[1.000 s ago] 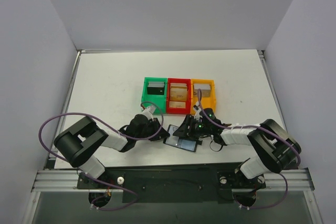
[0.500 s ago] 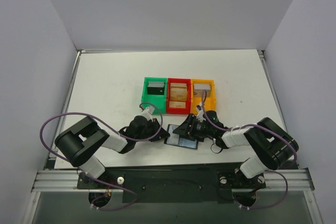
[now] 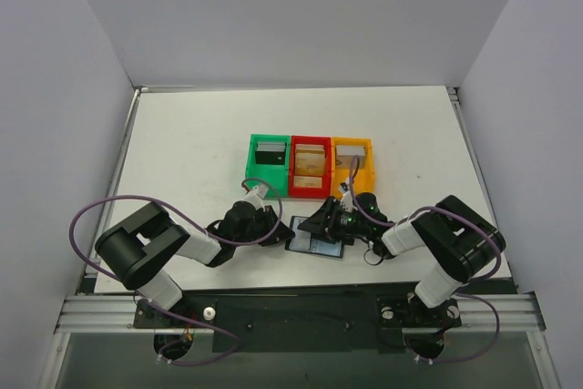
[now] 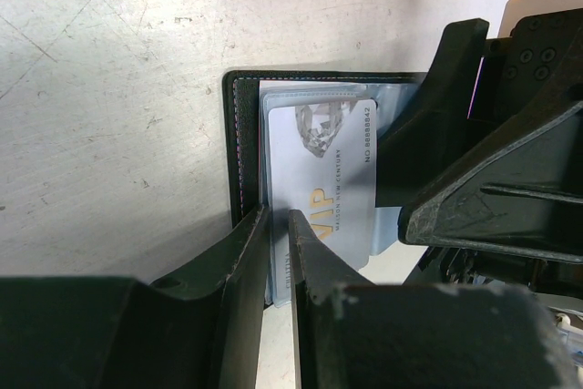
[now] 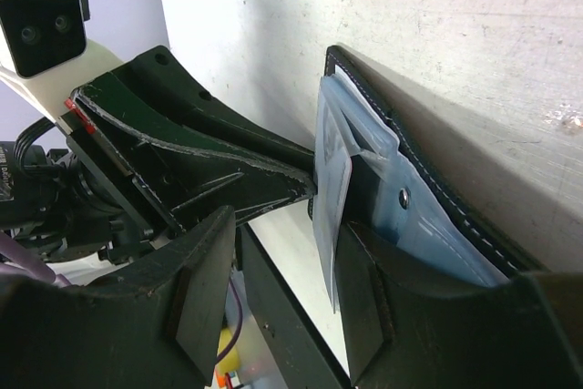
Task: Take the credit cards out of the card holder
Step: Remove the credit card from the card holder.
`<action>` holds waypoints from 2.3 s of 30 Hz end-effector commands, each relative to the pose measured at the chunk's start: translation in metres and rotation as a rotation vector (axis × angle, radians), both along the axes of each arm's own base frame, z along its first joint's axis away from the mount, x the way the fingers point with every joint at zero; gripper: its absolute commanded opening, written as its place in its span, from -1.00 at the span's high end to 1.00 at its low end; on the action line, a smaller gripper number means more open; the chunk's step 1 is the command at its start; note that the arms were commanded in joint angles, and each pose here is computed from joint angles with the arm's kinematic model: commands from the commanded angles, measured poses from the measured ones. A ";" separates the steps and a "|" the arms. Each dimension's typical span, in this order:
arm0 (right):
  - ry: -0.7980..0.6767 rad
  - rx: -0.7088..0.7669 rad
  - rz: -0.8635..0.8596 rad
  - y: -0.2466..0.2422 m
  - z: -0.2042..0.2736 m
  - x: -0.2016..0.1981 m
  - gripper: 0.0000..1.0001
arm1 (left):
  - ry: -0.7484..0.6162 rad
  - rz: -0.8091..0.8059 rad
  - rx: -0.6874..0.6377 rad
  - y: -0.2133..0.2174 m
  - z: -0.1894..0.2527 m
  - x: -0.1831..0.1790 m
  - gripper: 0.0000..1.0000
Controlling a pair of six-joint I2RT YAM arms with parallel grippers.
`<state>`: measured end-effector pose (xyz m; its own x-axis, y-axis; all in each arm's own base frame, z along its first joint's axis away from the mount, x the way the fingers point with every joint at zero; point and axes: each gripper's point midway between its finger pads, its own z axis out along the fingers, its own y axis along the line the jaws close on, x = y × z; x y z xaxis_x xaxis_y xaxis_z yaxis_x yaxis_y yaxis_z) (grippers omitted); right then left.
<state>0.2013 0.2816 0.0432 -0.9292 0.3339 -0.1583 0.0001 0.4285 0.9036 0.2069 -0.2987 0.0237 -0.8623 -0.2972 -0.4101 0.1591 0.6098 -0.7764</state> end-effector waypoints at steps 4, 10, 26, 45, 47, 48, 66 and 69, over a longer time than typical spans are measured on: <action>-0.069 0.049 0.045 0.010 0.019 0.006 0.16 | 0.048 -0.073 0.023 -0.003 -0.011 -0.022 0.52; -0.063 0.046 0.053 0.010 0.019 0.005 0.15 | 0.048 -0.075 0.023 -0.003 -0.010 -0.022 0.51; -0.076 0.014 0.058 0.001 0.022 0.001 0.16 | 0.021 -0.032 0.016 0.007 0.005 -0.010 0.21; -0.084 0.007 0.054 -0.005 0.026 -0.001 0.16 | 0.042 -0.006 0.089 0.021 -0.011 -0.005 0.72; -0.085 0.002 0.053 -0.006 0.025 -0.002 0.16 | 0.047 -0.005 0.089 0.021 -0.013 -0.005 0.77; -0.084 0.003 0.053 -0.007 0.025 -0.003 0.16 | 0.049 -0.004 0.087 0.022 -0.013 -0.005 0.79; -0.060 -0.037 0.047 -0.019 0.013 -0.011 0.42 | 0.045 -0.002 0.078 0.022 -0.011 -0.004 0.85; -0.059 -0.040 0.049 -0.020 0.012 -0.011 0.48 | 0.045 -0.002 0.078 0.022 -0.011 -0.004 0.85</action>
<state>0.1895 0.2608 0.0448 -0.9360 0.2975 -0.1881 -0.0222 0.4835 0.8751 0.2015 -0.2836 0.0206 -0.8834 -0.2704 -0.3827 0.1305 0.6426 -0.7551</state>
